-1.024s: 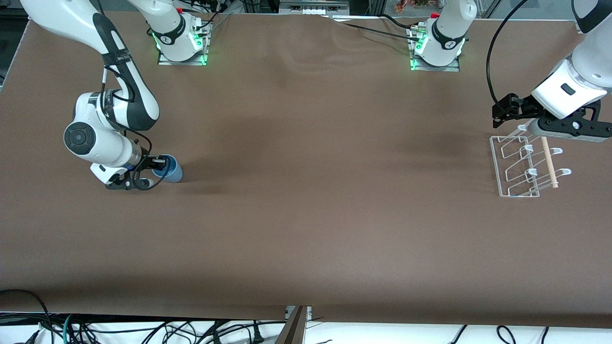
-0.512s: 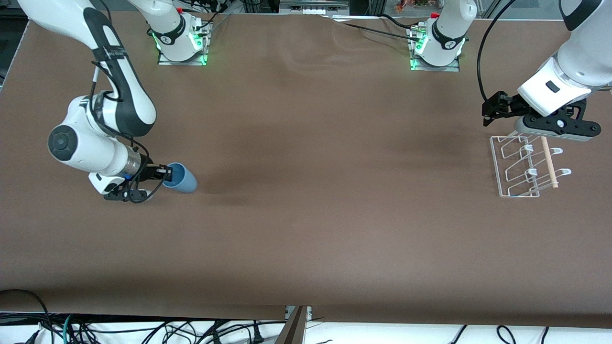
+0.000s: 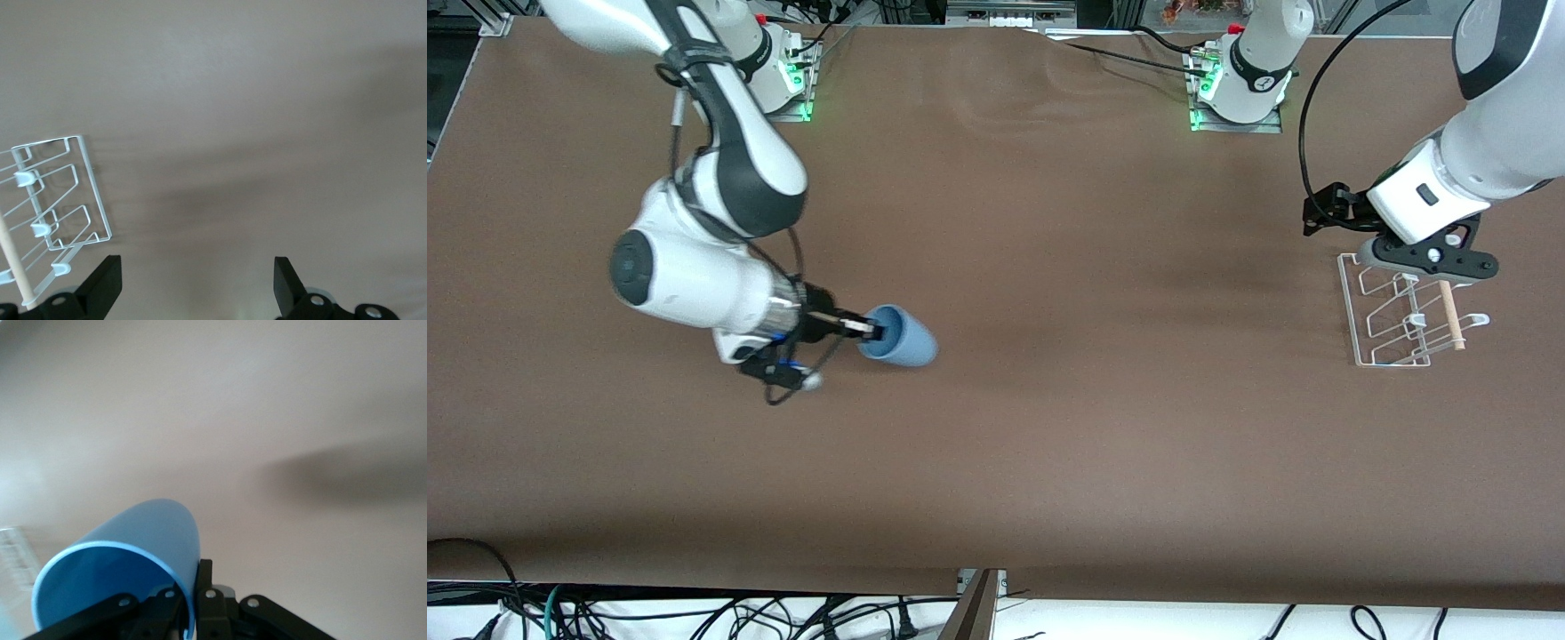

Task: Transfer cup to left arm and place on rack
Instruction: 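Lift the cup with the right gripper while the left gripper approaches, then grasp the cup's base with the left gripper beside the right gripper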

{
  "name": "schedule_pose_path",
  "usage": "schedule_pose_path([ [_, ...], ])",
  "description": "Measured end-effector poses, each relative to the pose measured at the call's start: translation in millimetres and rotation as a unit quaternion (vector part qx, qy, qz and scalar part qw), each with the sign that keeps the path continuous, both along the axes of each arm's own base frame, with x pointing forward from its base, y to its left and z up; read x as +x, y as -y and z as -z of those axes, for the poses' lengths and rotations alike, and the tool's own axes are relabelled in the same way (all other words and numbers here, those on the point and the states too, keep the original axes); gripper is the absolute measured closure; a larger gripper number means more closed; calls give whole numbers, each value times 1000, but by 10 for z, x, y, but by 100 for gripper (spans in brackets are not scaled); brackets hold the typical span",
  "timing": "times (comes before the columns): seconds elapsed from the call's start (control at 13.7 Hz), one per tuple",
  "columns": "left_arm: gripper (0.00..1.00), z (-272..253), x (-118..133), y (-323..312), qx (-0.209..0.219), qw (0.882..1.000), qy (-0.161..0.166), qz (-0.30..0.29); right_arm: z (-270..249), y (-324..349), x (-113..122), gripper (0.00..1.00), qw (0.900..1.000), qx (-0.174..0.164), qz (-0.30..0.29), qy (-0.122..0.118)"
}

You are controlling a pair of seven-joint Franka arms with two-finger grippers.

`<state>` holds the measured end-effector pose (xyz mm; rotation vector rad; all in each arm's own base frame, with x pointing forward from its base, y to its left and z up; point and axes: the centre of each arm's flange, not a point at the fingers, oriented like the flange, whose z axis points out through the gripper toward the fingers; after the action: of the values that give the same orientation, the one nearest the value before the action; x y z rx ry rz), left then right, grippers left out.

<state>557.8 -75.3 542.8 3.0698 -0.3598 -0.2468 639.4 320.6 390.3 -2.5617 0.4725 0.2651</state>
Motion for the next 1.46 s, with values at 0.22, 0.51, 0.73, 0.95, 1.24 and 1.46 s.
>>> schedule_pose_path([
  [0.22, 0, 132, 36, 1, -37, 988, -11, 148, -127, -676, -62, 95, 995, 83, 53, -28],
  [0.51, 0, 267, 117, 91, -124, 952, 4, 280, -236, -1397, -203, 95, 981, 162, 105, -25],
  [0.73, 0, 220, 169, 235, -198, 908, 55, 365, -262, -1889, -358, 95, 975, 182, 125, -36],
  [0.95, 0, 272, 261, 245, -265, 856, 106, 431, -233, -2093, -471, 95, 972, 186, 134, -55],
  [1.24, 0, 306, 396, 313, -278, 811, 168, 486, -271, -2117, -483, 95, 970, 191, 139, -62],
  [1.46, 0, 464, 528, 611, -293, 776, 214, 516, -278, -2143, -507, 95, 969, 193, 139, -66],
])
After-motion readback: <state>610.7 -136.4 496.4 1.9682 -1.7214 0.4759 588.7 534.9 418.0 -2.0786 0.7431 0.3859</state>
